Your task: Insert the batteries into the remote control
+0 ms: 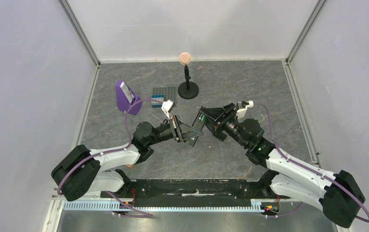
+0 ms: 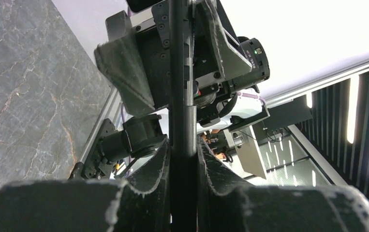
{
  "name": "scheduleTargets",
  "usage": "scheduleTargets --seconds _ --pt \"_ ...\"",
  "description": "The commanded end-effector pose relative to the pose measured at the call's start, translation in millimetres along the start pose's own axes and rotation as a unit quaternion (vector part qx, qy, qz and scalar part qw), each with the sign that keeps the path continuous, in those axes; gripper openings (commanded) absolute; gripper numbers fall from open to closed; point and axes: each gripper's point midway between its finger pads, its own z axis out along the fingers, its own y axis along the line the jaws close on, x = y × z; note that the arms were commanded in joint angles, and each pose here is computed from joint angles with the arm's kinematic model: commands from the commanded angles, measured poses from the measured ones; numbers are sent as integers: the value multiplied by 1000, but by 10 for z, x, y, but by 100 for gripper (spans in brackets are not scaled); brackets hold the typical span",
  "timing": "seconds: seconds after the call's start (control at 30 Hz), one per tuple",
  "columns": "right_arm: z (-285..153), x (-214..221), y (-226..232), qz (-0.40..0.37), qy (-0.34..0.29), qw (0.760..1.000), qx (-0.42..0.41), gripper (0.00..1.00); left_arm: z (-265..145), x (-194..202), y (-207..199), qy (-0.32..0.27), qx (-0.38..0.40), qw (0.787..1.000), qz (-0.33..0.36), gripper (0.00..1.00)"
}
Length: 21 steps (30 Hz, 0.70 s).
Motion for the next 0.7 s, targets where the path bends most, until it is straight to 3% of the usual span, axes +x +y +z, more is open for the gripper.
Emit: scheduleTargets --seconds 0.0,0.23,0.67 --pt "9 132 165 -50 31 998 -8 62 52 -182 -385 -34 54 998 22 2" --pt "-61 147 177 -94 44 995 -13 73 48 -176 -324 -34 43 998 14 2" --pt "-37 -49 331 -165 36 985 -20 73 38 -106 -244 -15 22 1000 8 2"
